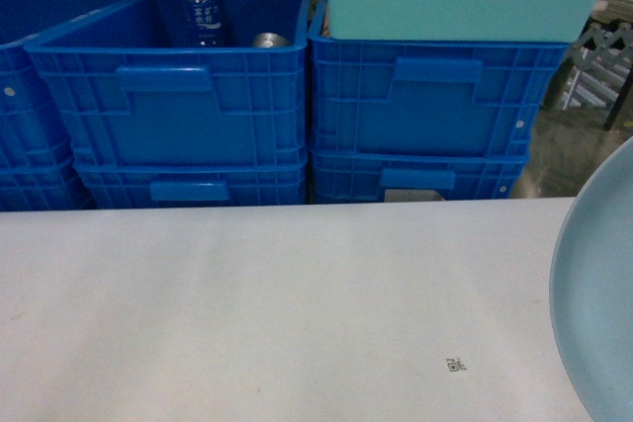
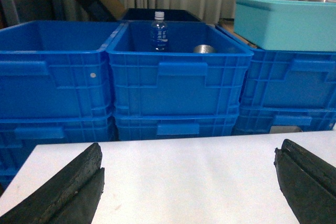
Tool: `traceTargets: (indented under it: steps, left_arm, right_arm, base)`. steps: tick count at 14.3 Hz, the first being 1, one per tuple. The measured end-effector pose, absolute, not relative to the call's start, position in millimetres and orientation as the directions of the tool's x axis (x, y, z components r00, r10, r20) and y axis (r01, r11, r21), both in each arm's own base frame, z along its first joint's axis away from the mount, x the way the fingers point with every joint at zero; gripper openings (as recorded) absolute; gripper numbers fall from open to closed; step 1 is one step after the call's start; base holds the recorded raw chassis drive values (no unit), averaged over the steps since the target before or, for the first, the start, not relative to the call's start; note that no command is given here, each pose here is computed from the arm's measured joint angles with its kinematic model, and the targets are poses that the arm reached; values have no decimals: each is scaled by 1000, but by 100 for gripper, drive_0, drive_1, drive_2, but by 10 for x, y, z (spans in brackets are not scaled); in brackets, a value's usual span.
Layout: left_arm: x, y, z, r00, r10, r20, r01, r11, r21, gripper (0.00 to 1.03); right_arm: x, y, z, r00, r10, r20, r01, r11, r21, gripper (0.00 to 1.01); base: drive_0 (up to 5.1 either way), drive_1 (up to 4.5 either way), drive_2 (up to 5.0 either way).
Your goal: Place blue tray on left shelf second layer neatly
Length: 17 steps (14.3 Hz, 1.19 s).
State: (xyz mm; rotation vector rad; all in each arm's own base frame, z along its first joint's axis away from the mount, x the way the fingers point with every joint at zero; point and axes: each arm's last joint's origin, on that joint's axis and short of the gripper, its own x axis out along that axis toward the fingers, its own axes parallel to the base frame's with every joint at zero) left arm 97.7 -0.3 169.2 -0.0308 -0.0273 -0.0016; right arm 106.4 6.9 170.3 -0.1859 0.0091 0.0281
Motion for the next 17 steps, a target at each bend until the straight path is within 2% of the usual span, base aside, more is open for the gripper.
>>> traceTargets:
  steps: [17]
  left_arm:
    - [977,-3,1692,1000,-2,27,2,1000,-30,98]
  right_arm:
    - [1064,69,1703,1000,27,-11,-29,982,-185,2]
  base:
    - [-161,-161,-161]
